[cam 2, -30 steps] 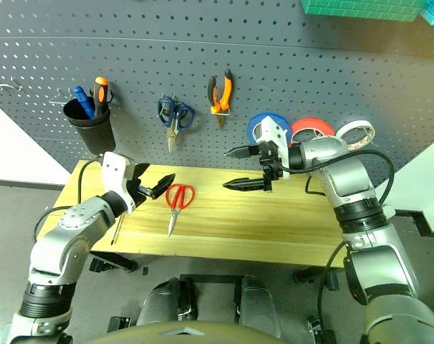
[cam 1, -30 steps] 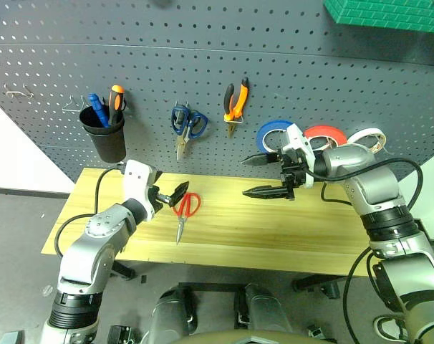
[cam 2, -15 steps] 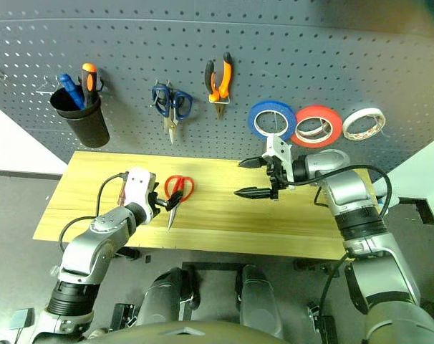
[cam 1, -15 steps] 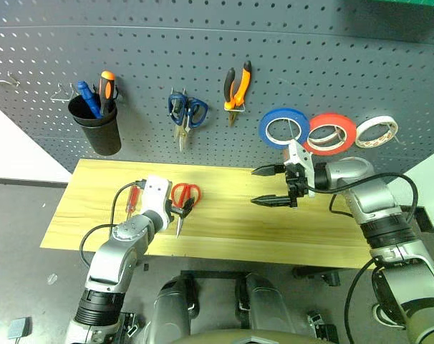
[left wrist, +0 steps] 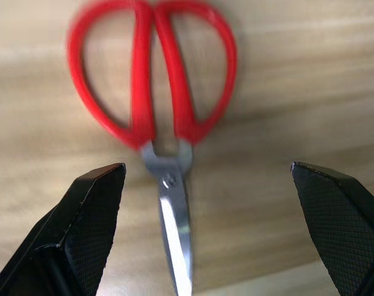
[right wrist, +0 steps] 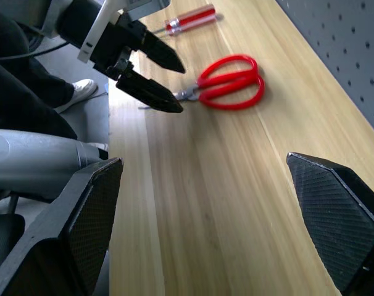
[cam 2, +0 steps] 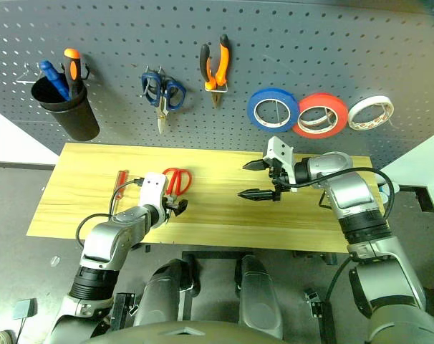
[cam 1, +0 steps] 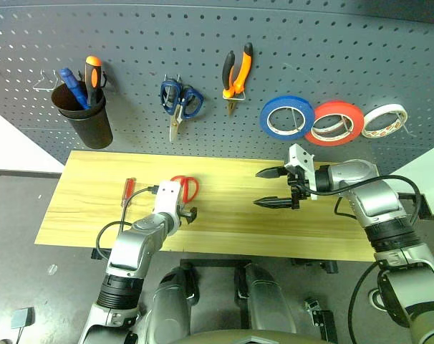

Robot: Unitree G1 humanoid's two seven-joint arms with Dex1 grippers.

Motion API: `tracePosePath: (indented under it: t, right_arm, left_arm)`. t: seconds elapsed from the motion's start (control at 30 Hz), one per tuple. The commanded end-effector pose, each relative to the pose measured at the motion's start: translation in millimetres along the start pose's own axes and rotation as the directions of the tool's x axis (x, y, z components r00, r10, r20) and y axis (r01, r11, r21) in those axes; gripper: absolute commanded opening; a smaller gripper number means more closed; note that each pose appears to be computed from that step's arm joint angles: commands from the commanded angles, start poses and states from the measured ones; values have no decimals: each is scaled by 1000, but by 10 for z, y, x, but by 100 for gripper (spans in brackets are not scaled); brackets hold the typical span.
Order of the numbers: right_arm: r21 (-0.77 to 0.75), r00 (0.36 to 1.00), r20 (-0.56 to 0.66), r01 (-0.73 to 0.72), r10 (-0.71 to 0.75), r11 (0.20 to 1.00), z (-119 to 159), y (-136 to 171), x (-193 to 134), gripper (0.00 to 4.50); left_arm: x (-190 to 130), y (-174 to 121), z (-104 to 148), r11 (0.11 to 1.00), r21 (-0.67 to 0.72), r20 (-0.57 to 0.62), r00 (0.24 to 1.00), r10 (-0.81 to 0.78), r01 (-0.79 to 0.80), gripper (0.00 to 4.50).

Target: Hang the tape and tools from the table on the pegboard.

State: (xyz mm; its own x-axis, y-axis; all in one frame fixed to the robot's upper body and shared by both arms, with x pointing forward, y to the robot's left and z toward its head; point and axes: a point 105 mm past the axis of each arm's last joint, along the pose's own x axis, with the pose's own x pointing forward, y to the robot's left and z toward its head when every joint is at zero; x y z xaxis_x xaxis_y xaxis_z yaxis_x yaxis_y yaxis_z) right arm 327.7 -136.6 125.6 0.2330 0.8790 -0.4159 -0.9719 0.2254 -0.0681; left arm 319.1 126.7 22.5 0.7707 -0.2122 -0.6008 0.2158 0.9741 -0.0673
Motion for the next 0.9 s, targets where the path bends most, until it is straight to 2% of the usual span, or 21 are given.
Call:
tracePosePath:
  t: [0.03, 0.2, 0.43, 0.73, 0.83, 0.9]
  right_arm:
    - [-38, 1000, 22, 18, -17, 999, 98, -6, -74, 446]
    - [-60, 1000, -7, 24, -25, 998, 58, -30, -90, 446]
    - [-61, 999, 19, 52, -51, 997, 110, -63, -149, 446]
    - [-69, 998, 12, 58, -57, 996, 76, -34, -133, 446]
    - [-69, 998, 16, 64, -63, 996, 83, -45, -132, 450]
    - [-73, 998, 16, 69, -68, 995, 84, -49, -135, 450]
  left_arm:
    - [-19, -27, 9, 999, -31, -40, 999, 2, -3, 450]
    - [11, 98, 31, 991, -78, -66, 993, 102, -108, 450]
    - [37, 142, -91, 989, -11, -180, 974, 142, -146, 450]
    - [46, 89, -109, 992, -56, -209, 973, 97, -110, 450]
    - [29, 107, -132, 992, -52, -221, 970, 97, -112, 394]
    - [21, 119, -150, 992, -55, -229, 969, 97, -112, 328]
